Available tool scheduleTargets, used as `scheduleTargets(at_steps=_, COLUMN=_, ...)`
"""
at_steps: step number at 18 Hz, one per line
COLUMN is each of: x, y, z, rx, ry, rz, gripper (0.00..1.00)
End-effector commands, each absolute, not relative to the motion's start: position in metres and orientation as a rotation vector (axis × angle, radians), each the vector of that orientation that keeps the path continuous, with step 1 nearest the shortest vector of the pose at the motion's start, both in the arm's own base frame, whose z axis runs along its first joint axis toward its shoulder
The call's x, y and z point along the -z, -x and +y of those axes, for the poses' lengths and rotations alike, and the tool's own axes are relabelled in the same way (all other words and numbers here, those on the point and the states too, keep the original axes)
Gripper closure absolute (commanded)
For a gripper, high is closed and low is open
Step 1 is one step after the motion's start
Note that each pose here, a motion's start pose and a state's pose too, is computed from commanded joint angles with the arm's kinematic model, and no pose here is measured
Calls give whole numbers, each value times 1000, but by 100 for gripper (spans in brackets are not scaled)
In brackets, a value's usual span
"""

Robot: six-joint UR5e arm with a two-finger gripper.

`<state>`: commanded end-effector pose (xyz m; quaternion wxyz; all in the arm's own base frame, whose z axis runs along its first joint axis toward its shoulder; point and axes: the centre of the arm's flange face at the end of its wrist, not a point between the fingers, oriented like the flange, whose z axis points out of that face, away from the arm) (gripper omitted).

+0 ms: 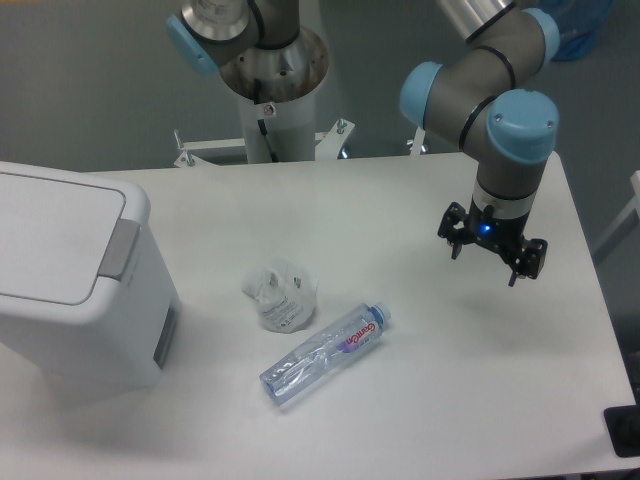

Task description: Open the trash can

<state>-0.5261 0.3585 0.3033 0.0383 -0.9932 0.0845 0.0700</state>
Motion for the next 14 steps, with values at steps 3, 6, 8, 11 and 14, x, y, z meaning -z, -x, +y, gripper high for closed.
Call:
scheduleTargets(at_steps=3, x=-304, y=527, z=359, rx=-218, ry=3044, rz=262, gripper=0)
scheduleTargets(at_steps=6, x=-305, y=528, z=357, rx=-220, ry=3041, rz=262, gripper=0)
scheduleTargets(at_steps=8, x=-308, y=527, z=359, rx=-221, ry=3035, rz=260, gripper=0)
scheduleTargets(at_steps=11, x=-305, y=527, z=361, rx=-233, ry=3030, rz=183, gripper=0)
scheduleTargets(at_steps=14, x=-305, y=523, z=364, rx=-241, ry=3024, rz=115, gripper=0)
